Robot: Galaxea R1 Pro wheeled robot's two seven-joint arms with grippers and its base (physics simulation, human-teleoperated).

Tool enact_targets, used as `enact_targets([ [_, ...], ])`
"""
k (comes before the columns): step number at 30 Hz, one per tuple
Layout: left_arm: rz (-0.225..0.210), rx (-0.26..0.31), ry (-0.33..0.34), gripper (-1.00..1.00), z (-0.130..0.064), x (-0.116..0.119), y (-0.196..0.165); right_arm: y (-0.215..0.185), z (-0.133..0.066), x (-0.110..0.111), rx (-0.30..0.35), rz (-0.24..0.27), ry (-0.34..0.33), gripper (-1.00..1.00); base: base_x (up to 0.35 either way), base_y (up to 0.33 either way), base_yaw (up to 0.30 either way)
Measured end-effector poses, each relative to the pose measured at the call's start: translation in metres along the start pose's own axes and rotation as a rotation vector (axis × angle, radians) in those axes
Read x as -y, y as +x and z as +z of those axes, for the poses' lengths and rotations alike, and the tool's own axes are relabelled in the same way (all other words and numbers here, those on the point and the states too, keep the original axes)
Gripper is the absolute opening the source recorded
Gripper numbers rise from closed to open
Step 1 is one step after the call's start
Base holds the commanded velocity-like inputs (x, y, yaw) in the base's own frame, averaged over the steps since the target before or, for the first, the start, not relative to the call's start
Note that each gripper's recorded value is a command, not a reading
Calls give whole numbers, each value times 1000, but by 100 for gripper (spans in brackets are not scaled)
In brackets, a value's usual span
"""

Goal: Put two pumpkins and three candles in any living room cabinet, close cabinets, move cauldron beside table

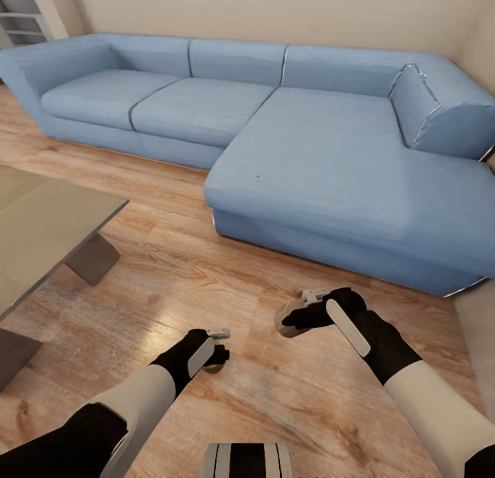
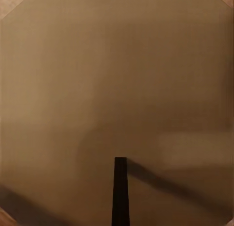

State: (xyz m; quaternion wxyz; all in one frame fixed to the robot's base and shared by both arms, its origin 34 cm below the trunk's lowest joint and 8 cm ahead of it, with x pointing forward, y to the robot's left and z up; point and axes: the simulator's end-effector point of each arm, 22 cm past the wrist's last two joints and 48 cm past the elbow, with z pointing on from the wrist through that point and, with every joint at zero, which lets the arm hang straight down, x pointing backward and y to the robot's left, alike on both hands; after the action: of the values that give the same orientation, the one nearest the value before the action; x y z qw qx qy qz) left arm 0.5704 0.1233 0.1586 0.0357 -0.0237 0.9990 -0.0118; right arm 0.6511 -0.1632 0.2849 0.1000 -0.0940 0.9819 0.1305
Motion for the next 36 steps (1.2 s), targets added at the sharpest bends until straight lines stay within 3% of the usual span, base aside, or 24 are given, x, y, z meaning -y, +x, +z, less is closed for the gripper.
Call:
enact_targets([
  [23, -2, -77, -4, 100, 37, -2, 30, 28, 40, 7, -74, 22, -13, -100, 0, 0, 0],
  [36, -2, -77, -4, 100, 37, -2, 30, 28, 40, 7, -74, 22, -14, -100, 0, 0, 0],
])
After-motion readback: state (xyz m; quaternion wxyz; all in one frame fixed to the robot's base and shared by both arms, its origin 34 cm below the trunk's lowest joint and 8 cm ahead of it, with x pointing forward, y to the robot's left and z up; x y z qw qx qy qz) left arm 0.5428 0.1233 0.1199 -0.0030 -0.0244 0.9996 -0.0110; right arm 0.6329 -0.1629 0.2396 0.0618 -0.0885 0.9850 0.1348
